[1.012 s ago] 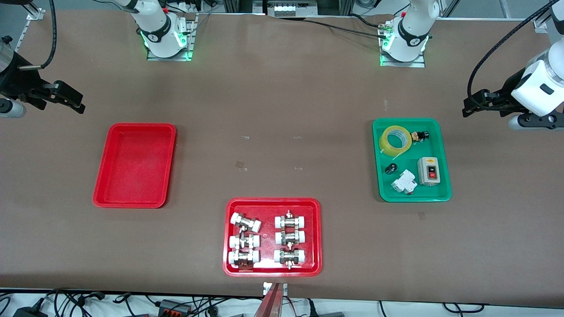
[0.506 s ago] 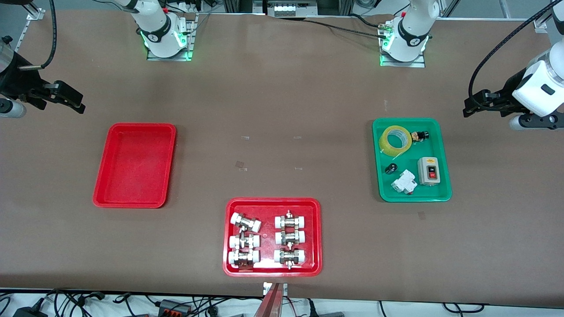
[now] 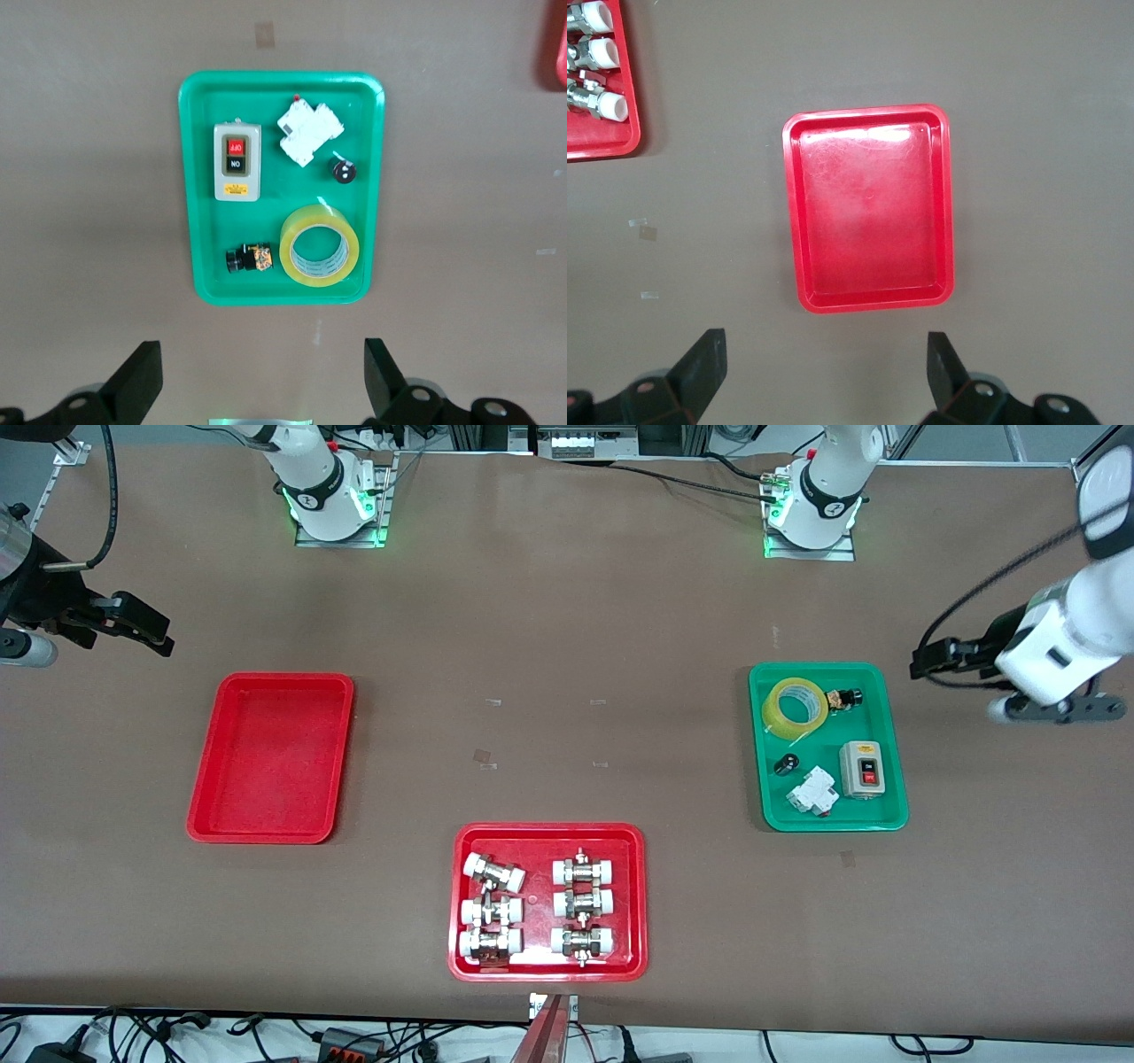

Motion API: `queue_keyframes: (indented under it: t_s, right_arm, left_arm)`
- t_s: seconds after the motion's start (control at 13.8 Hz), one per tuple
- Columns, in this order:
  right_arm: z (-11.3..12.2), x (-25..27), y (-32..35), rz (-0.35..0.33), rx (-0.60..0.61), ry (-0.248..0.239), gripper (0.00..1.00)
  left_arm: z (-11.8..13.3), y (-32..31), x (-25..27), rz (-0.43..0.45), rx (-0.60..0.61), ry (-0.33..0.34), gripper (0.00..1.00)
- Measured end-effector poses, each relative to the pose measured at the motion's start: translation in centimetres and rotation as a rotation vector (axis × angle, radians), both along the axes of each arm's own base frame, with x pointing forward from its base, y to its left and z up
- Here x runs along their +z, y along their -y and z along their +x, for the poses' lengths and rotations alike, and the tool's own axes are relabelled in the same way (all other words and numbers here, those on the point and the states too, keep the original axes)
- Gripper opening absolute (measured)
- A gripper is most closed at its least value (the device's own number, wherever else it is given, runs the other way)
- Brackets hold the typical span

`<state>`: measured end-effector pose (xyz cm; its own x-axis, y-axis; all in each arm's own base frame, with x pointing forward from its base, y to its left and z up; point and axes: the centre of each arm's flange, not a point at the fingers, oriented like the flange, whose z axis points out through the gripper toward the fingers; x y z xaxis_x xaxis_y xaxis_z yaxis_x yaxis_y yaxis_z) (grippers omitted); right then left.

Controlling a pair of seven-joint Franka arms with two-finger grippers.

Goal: Left arm passes tape to right arm into tray
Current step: 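Reach the left gripper down over the yellow tape roll and grasp its rim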

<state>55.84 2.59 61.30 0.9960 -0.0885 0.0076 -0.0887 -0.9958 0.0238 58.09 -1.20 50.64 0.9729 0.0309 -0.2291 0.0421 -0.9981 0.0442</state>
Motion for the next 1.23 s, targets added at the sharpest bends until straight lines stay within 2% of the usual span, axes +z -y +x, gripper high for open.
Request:
queue_keyframes:
  t_s: [0.22, 0.36, 0.58, 0.87, 1.01, 1.23]
  right_arm:
    - [0.0, 0.0, 0.0, 0.0, 0.0, 0.0, 1.0]
    - [0.0, 0.0, 0.0, 0.0, 0.0, 0.0, 1.0]
    - [0.0, 0.0, 0.0, 0.0, 0.0, 0.0, 1.0]
    - [0.0, 0.0, 0.0, 0.0, 0.0, 0.0, 1.0]
    - [0.0, 0.0, 0.0, 0.0, 0.001, -0.001, 1.0]
    - [0.0, 0.0, 0.0, 0.0, 0.001, -0.001, 1.0]
  left_arm:
    - [2.3, -0.4, -9.1, -0.038, 0.004, -0.09, 1.0]
    - [2.2, 0.6, -14.7, -0.052, -0.009, -0.141, 1.0]
    - [-0.5, 1.6, -21.0, -0.051, -0.015, -0.164, 1.0]
    - [-5.0, 2.0, -28.2, -0.048, -0.007, -0.155, 1.0]
    - [-6.0, 2.0, -29.3, -0.048, -0.006, -0.167, 1.0]
    - [-6.1, 2.0, -29.8, -0.049, -0.003, -0.162, 1.0]
